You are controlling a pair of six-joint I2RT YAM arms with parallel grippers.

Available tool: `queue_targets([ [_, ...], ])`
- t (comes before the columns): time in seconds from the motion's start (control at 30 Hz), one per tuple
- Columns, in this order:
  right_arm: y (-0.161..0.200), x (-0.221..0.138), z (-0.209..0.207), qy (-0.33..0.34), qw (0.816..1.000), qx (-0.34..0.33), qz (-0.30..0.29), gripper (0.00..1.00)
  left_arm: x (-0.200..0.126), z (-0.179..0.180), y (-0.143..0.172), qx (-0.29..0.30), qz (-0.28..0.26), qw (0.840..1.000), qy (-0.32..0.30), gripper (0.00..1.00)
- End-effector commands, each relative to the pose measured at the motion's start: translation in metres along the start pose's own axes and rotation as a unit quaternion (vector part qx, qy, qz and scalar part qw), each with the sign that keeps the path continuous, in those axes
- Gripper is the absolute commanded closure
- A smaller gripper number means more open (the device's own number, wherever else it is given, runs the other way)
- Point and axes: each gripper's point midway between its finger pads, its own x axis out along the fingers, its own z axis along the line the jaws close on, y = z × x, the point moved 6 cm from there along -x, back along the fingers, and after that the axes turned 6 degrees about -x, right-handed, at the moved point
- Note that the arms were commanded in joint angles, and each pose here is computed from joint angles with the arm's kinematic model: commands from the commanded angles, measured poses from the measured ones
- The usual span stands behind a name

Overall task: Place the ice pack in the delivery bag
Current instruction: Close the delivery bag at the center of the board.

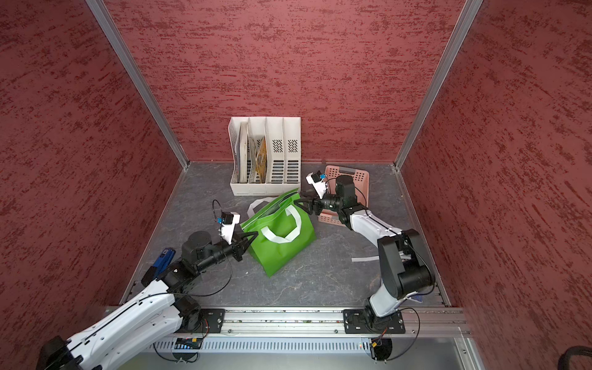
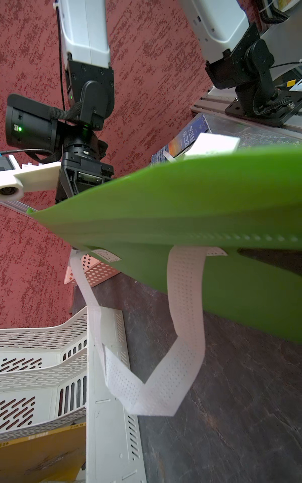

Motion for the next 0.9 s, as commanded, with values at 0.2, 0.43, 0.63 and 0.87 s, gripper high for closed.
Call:
queue_targets([
  [0.2, -0.025, 0.012, -0.008, -0.063, 0.996, -0.038, -0.052, 0.36, -0.004, -0.002, 0.001, -0.009, 0.038, 0.999, -0.005, 1.0],
  [0.43, -0.021, 0.018, 0.001, -0.1, 0.993, -0.043, -0.052, 0.48, -0.005, 0.004, -0.001, -0.021, 0.04, 0.999, -0.017, 1.0],
  [0.63, -0.025, 0.032, 0.007, -0.12, 0.99, -0.048, -0.059, 0.51, -0.007, 0.006, -0.004, -0.024, 0.041, 0.999, -0.02, 1.0],
  [0.87, -0.028, 0.04, 0.007, -0.12, 0.989, -0.062, -0.061, 0.61, -0.01, 0.008, -0.007, -0.025, 0.043, 0.998, -0.025, 1.0],
])
